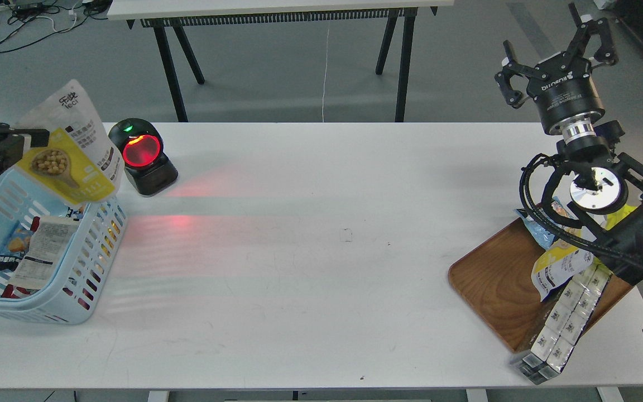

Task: Scan snack and place in basket
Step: 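Move the snack bag over the blue basket and release it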

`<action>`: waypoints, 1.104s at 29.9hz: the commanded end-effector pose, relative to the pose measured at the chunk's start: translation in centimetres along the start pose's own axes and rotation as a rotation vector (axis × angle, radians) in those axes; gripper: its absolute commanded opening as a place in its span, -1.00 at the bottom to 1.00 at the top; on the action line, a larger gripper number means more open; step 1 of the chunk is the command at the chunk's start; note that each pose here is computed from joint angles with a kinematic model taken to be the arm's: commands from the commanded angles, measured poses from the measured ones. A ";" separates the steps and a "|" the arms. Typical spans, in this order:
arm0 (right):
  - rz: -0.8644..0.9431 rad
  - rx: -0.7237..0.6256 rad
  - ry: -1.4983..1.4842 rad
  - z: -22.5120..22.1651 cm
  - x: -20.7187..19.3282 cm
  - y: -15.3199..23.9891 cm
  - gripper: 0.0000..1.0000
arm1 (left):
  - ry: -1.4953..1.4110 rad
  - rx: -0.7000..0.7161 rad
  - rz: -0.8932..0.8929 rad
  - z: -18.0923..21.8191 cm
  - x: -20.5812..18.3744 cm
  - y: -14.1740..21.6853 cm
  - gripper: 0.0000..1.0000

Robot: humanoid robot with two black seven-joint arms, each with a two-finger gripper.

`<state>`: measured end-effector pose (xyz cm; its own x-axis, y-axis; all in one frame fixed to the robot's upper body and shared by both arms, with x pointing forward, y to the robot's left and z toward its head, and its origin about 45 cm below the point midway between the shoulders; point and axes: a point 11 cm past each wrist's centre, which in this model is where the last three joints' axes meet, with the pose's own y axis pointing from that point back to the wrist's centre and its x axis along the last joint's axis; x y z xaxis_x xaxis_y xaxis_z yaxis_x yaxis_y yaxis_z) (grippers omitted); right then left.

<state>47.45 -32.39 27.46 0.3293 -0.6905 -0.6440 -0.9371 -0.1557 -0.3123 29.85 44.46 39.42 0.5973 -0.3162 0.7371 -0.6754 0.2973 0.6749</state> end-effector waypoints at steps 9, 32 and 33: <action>0.003 -0.001 0.001 0.0 0.1 0.1 0.99 | 0.114 0.103 -0.079 -3.9 -3.7 0.9 -1.00; -0.001 -0.002 0.001 0.0 0.0 0.0 0.99 | 0.154 0.078 -0.124 -3.4 -5.5 0.4 -0.47; -0.001 -0.001 0.003 0.0 0.0 0.0 0.99 | 0.158 0.078 -0.120 -3.4 -5.4 0.4 -0.45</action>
<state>47.46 -32.35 27.46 0.3301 -0.6913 -0.6428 -0.9370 -0.1574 -0.3120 27.84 49.21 35.56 0.7339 -0.2045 0.6477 -0.6174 0.1965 0.7617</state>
